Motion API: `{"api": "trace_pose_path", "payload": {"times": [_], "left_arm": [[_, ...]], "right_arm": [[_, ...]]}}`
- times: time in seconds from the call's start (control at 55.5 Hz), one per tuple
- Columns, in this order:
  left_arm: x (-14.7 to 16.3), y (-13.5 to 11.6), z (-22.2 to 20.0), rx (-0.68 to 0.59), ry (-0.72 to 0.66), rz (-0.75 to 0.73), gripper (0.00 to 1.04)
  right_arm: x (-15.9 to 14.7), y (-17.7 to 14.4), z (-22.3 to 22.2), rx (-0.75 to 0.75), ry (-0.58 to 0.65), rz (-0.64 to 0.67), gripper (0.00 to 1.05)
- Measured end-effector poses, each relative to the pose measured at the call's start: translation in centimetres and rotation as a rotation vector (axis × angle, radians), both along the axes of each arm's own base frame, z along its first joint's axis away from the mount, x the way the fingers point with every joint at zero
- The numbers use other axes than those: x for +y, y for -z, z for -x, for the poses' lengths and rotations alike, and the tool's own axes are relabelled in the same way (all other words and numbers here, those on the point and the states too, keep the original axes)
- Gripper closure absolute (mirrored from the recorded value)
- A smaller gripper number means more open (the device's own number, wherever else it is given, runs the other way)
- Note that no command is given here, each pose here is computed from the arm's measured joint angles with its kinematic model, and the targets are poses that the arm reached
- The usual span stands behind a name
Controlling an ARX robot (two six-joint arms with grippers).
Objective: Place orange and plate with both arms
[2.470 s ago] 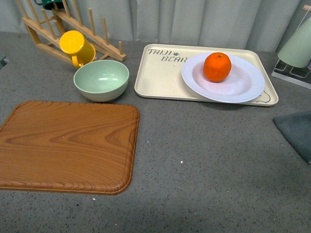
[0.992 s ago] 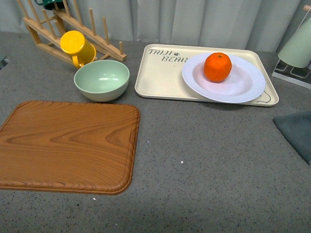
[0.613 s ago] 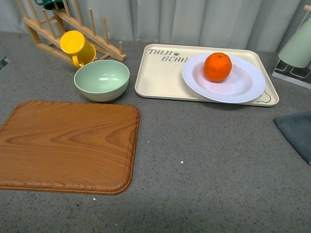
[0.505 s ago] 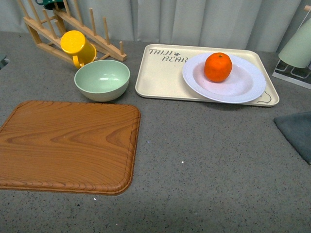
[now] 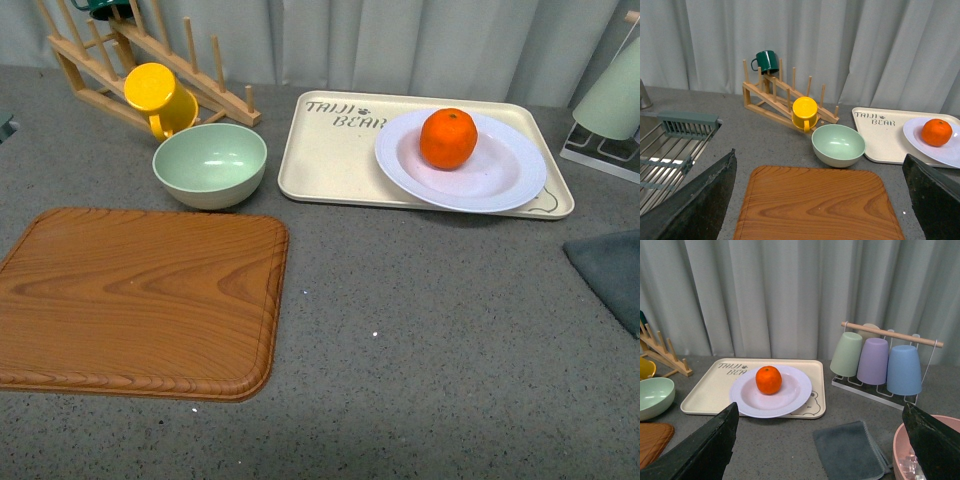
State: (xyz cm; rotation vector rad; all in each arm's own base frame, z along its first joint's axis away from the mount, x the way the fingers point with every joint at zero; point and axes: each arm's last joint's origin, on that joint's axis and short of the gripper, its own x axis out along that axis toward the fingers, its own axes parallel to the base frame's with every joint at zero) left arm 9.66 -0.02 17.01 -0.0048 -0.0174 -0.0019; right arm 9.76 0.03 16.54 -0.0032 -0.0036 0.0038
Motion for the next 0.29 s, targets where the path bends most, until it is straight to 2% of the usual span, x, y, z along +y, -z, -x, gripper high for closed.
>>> {"api": "trace_pose_path", "payload": {"times": [0.288], "left_arm": [[0.00,0.00,0.00,0.000,0.000,0.000,0.06]], "right_arm": [[0.00,0.00,0.00,0.000,0.000,0.000,0.09]]}}
